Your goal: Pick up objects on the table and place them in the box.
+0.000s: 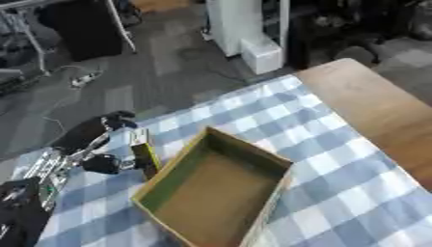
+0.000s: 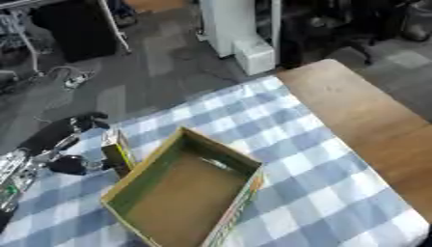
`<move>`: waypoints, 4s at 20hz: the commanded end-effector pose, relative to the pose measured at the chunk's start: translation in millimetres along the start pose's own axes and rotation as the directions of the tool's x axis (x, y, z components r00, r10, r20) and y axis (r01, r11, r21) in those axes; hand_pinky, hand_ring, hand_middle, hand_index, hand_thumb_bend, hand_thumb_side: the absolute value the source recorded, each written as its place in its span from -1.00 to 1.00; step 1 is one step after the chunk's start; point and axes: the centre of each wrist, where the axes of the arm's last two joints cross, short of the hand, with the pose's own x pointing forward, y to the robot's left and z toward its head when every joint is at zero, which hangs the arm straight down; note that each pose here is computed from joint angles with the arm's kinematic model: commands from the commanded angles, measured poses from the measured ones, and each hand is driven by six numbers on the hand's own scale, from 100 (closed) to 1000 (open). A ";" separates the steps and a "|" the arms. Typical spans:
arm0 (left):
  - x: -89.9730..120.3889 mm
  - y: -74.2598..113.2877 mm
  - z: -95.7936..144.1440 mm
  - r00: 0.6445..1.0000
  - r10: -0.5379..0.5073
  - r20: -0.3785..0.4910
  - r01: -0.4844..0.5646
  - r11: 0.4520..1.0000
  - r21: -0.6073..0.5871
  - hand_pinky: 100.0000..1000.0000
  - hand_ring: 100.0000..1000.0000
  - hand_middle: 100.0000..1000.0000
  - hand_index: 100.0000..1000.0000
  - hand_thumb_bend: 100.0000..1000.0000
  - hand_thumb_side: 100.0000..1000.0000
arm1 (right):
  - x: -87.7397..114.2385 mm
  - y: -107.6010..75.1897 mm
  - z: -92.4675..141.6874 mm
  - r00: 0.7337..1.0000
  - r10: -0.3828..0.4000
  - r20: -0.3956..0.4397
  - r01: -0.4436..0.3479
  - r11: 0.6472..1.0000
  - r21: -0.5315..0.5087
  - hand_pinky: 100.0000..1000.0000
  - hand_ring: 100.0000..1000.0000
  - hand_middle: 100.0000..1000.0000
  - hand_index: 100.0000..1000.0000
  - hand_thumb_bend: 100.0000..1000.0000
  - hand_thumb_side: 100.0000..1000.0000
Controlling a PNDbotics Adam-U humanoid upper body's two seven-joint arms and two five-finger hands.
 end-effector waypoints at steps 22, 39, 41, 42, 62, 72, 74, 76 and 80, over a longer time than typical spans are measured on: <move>-23.9 22.6 7.3 0.996 -0.061 -0.067 0.064 0.997 0.036 0.63 0.49 0.72 0.60 0.23 0.71 | -0.1 9.1 -21.1 0.999 -0.037 0.003 0.036 0.998 0.049 -0.24 -0.32 -0.27 0.18 -1.00 1.00; -33.8 24.7 14.8 0.988 -0.039 -0.153 0.047 0.997 0.053 0.63 0.47 0.72 0.63 0.33 0.70 | -3.4 13.6 -28.9 0.997 -0.071 -0.007 0.071 0.996 0.050 -0.23 -0.32 -0.27 0.19 -1.00 1.00; -34.2 24.7 15.1 0.987 -0.041 -0.154 0.049 0.998 0.050 0.64 0.48 0.72 0.63 0.36 0.69 | -4.0 14.2 -29.4 0.997 -0.076 -0.011 0.076 0.996 0.051 -0.23 -0.32 -0.27 0.20 -1.00 1.00; -34.6 25.2 15.3 0.987 -0.043 -0.155 0.051 0.997 0.051 0.64 0.48 0.72 0.63 0.37 0.69 | -4.4 14.6 -29.8 0.997 -0.078 -0.015 0.079 0.996 0.052 -0.23 -0.32 -0.27 0.20 -1.00 1.00; -43.3 36.7 19.9 0.983 -0.057 -0.176 0.069 0.996 0.064 0.67 0.50 0.73 0.63 0.36 0.71 | -10.1 24.5 -45.5 0.989 -0.137 -0.053 0.141 0.987 0.080 -0.23 -0.32 -0.27 0.22 -1.00 1.00; -41.9 24.3 24.4 0.990 -0.031 -0.140 0.028 0.999 -0.024 0.76 0.55 0.75 0.64 0.40 0.72 | -10.4 26.5 -49.7 0.986 -0.151 -0.067 0.157 0.984 0.080 -0.22 -0.32 -0.27 0.23 -1.00 1.00; -42.5 23.1 25.5 0.991 -0.018 -0.134 0.012 0.999 -0.046 0.71 0.54 0.74 0.66 0.45 0.66 | -10.3 26.6 -50.2 0.986 -0.153 -0.068 0.159 0.984 0.078 -0.22 -0.32 -0.27 0.23 -1.00 1.00; -43.1 22.2 26.7 0.990 -0.007 -0.138 -0.002 0.998 -0.065 0.67 0.50 0.72 0.66 0.46 0.63 | -10.3 26.9 -50.7 0.985 -0.157 -0.071 0.162 0.984 0.077 -0.22 -0.32 -0.27 0.23 -1.00 1.00; -43.4 20.9 28.0 0.989 0.009 -0.150 -0.023 0.996 -0.088 0.23 0.23 0.57 0.57 0.46 0.58 | -10.3 27.0 -50.9 0.984 -0.161 -0.073 0.167 0.983 0.079 -0.22 -0.32 -0.28 0.23 -1.00 1.00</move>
